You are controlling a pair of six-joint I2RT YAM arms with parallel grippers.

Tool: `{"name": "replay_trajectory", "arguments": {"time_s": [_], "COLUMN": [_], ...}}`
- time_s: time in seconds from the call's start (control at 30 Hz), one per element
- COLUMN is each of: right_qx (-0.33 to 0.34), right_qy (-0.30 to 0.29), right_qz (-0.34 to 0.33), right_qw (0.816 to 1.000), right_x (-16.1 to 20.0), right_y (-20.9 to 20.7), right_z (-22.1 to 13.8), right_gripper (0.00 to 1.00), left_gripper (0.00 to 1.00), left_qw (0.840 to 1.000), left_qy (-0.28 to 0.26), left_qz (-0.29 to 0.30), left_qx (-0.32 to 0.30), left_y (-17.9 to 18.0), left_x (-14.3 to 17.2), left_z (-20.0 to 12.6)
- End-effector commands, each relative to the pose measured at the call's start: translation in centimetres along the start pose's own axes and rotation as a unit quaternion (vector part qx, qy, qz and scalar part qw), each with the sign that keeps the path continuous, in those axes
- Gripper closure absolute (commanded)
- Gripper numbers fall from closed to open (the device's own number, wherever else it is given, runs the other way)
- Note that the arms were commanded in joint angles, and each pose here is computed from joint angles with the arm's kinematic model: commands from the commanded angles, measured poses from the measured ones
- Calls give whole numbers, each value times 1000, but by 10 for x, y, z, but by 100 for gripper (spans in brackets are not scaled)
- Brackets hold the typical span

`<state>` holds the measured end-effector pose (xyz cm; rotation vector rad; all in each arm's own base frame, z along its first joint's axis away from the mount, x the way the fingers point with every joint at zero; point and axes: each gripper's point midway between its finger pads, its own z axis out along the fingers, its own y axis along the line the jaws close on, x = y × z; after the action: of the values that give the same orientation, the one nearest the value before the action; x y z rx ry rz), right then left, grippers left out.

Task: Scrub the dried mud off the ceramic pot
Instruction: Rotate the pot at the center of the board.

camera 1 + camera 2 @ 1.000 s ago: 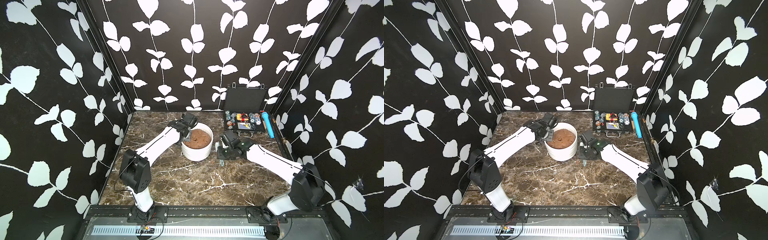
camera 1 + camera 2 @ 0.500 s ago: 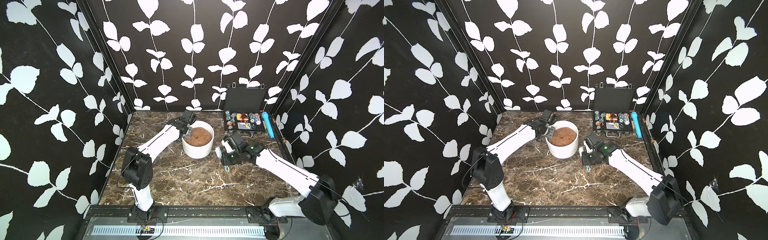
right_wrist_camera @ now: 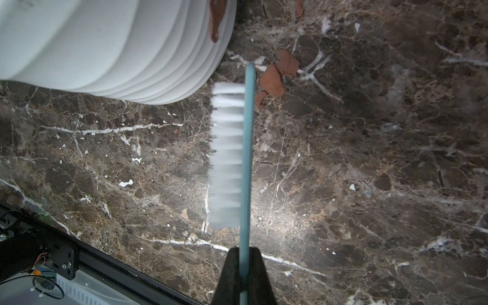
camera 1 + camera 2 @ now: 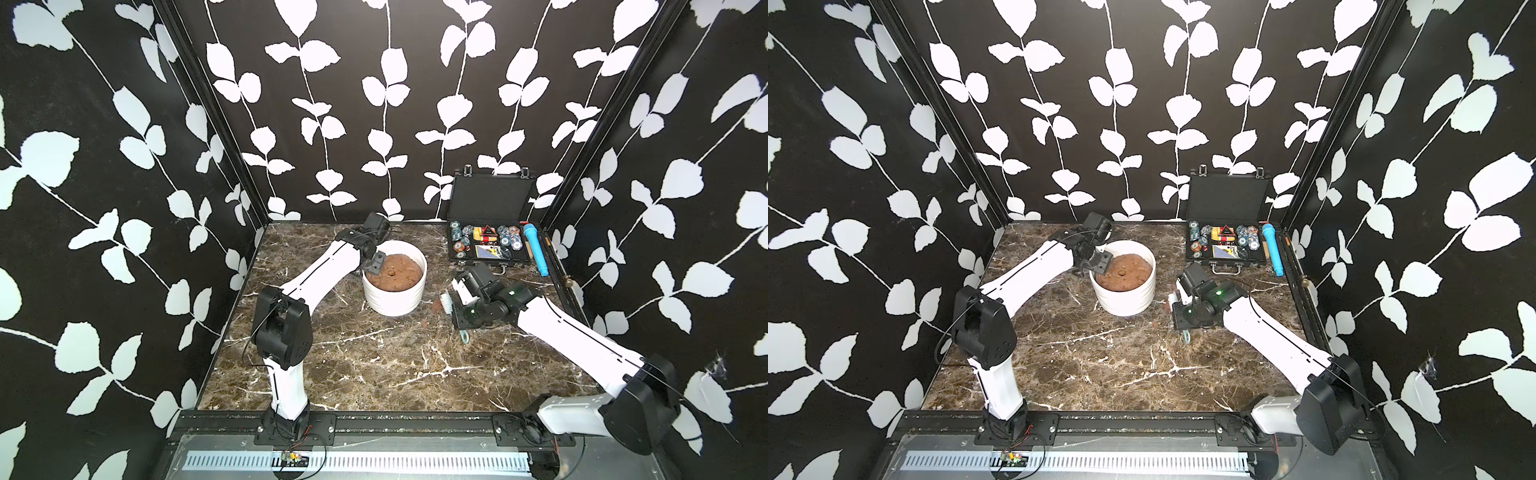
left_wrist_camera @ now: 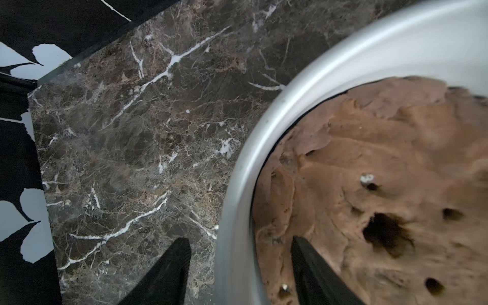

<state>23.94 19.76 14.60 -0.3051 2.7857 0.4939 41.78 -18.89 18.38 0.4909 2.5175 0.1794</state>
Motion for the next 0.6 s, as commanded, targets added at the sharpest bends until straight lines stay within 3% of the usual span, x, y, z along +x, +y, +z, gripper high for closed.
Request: {"name": "replay_trajectory", "arguments": {"time_s": [0.0,0.1,0.2,0.33,0.57], "right_qx": [-11,-22,-33,-49,-72], "right_qy": [-10,-10,-14,-18,-31], "right_qz": [-9,-9,-10,-11,-9], "right_qw": [1000,1000,999,999,997], "right_x": [-5,-8,-12,-16,-24], "right_y": [-2,-3,-3,-4,-6], "right_z": [2,5,4,4,0], "right_gripper": [100,100,100,100,100], "left_gripper": [32,30,27,24,24], "left_qw": [998,990,972,942,901], "left_qy": [-33,-24,-5,-11,20], "left_qz": [-60,-142,-234,-335,-430], "left_qx": [-9,-6,-24,-11,-45], "left_y": [12,7,-5,-36,-61], "left_x": [-2,14,40,51,64], "left_z": [-58,-72,-80,-96,-93]}}
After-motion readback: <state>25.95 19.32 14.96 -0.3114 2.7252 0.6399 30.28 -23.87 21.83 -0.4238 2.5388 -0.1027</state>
